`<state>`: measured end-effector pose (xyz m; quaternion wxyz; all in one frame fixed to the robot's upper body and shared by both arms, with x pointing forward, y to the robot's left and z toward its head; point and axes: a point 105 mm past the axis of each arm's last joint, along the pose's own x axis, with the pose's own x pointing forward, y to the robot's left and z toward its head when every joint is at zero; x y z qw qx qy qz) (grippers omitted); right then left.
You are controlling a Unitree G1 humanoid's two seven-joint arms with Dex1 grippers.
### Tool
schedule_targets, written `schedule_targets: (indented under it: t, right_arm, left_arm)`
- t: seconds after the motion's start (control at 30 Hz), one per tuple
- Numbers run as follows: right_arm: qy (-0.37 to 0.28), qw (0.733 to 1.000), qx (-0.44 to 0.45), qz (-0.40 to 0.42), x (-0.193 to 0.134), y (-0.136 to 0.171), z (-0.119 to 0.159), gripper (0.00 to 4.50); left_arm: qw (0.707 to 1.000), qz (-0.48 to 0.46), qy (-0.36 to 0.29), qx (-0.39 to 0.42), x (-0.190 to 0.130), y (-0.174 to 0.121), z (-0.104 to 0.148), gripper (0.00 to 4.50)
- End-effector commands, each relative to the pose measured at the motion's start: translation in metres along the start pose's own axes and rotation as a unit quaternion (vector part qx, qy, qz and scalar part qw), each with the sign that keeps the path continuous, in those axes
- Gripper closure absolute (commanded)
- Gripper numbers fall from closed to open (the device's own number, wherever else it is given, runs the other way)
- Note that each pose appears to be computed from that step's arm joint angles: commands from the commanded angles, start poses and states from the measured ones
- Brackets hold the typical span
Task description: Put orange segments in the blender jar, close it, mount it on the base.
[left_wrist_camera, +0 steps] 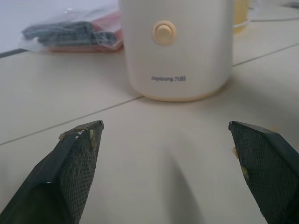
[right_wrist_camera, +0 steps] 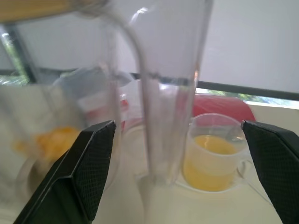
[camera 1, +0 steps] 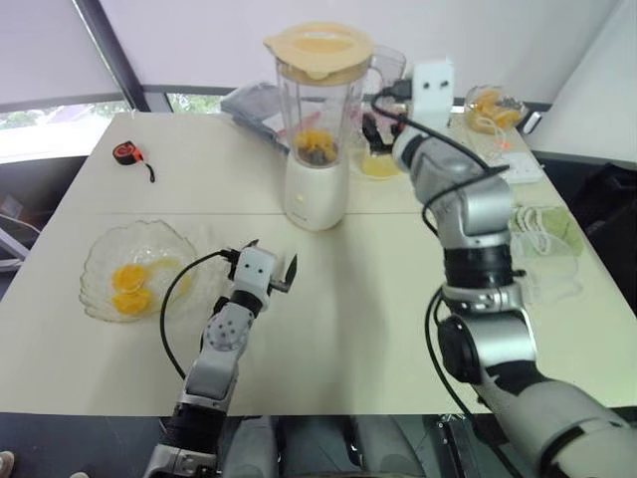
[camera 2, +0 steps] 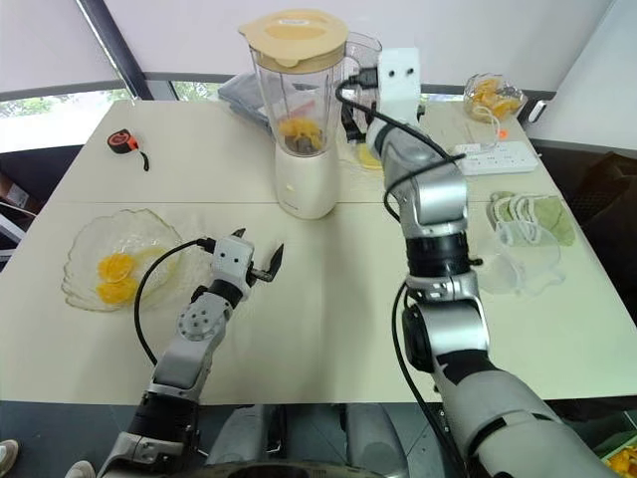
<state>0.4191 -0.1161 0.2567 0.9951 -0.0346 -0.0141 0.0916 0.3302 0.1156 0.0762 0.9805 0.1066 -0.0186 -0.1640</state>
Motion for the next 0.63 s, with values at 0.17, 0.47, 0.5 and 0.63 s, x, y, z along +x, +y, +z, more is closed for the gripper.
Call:
schedule_targets:
  t: [0.17, 0.47, 0.5, 0.63]
  right_arm:
    - [-0.022, 0.997, -0.012, 0.068, -0.059, -0.009, -0.007, 0.04]
    - [-0.024, 0.984, -0.074, 0.158, -0.133, -0.017, -0.039, 0.04]
    - [-0.021, 0.982, -0.074, 0.172, -0.142, -0.016, -0.043, 0.04]
    - [-0.007, 0.978, -0.074, 0.194, -0.168, -0.021, -0.053, 0.04]
  left_arm:
    - [0.998, -0.033, -0.05, -0.032, -0.012, 0.024, 0.052, 0.0]
    - [0.997, -0.023, -0.056, -0.045, -0.041, 0.06, 0.091, 0.0]
    - [0.997, -0.026, -0.056, -0.042, -0.045, 0.064, 0.094, 0.0]
    - [0.997, -0.038, -0.059, -0.036, -0.06, 0.071, 0.11, 0.0]
